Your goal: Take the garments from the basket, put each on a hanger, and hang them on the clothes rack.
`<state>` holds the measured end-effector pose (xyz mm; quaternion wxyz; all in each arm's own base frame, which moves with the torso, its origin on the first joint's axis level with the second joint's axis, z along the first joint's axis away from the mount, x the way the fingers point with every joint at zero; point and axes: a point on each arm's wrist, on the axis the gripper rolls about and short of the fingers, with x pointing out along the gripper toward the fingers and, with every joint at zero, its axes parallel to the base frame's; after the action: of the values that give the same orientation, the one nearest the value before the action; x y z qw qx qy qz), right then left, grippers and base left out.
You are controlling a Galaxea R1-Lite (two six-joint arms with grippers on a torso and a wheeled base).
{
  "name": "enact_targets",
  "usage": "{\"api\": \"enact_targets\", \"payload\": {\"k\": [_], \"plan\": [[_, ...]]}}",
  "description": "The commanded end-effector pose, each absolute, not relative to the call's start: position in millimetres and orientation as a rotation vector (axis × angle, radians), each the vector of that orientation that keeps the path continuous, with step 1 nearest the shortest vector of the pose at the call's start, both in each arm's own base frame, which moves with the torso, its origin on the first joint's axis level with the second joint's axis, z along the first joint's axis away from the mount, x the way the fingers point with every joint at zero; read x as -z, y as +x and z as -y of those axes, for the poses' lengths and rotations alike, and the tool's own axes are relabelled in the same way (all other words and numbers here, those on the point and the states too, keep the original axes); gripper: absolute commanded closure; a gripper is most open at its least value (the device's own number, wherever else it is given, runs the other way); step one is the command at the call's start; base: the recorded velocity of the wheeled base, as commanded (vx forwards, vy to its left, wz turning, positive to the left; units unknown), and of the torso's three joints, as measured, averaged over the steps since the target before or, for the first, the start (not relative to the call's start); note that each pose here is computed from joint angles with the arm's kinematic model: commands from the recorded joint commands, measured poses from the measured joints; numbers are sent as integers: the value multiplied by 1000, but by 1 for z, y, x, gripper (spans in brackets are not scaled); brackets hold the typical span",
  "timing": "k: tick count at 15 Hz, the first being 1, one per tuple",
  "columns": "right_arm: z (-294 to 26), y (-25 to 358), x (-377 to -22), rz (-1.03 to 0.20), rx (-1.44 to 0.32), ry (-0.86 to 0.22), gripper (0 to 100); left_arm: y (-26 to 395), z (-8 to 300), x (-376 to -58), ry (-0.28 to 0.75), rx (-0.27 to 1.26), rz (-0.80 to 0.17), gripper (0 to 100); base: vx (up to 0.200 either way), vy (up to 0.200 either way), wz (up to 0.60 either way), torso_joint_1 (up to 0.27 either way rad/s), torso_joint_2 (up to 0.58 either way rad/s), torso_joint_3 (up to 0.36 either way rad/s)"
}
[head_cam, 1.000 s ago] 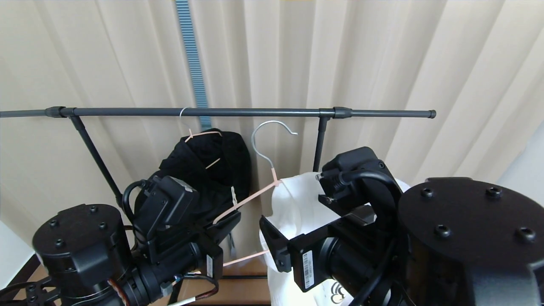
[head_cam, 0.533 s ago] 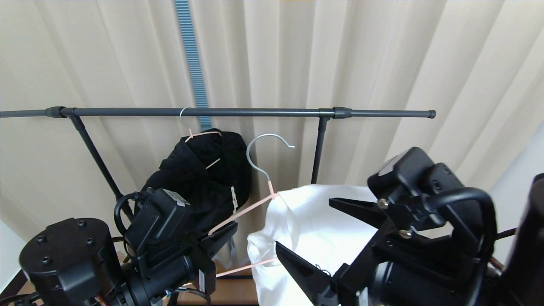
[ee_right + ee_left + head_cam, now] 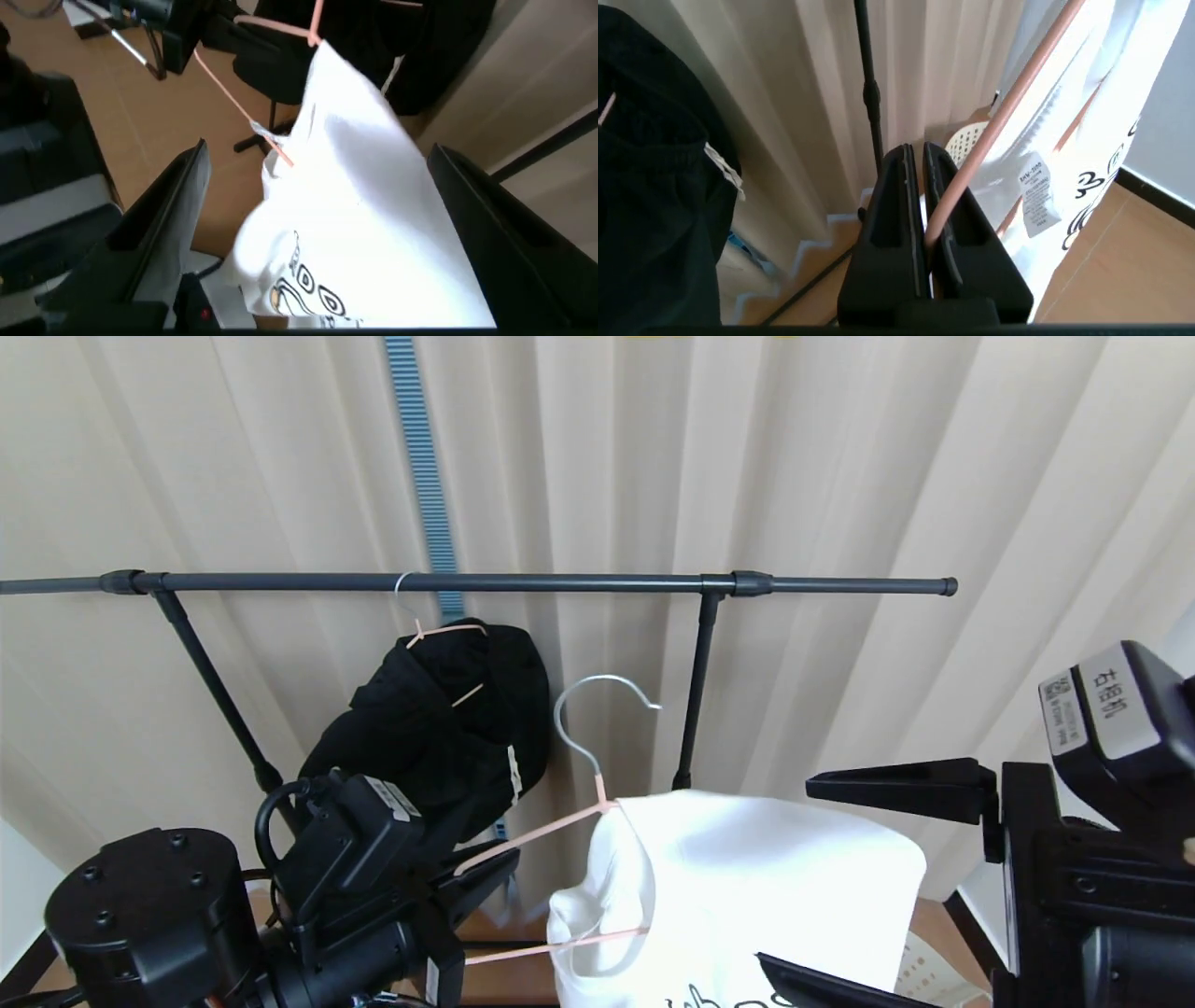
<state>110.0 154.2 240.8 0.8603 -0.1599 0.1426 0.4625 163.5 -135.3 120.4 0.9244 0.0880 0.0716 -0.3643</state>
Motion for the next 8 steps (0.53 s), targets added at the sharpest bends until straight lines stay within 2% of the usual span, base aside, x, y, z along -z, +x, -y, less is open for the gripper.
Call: {"api": "enact_targets", "payload": {"k": [1,2,4,8], "plan": [[-134,121,-257,-279,-963,-376,0,163,135,-119,185,749,-153,100,0,0,0,0,0,0],[-125,141,-256,-314,-1013,-478,0,161,134,-117,203,785,-156,100,0,0,0,0,0,0],[-126,159,-241,-347,-1086,-569,0,160,135,-115,226,820,-150,100,0,0,0,0,0,0],[-144,185,-213,-429,-1244,-597,0,160,138,-115,224,858,-146,100,0,0,0,0,0,0]]}}
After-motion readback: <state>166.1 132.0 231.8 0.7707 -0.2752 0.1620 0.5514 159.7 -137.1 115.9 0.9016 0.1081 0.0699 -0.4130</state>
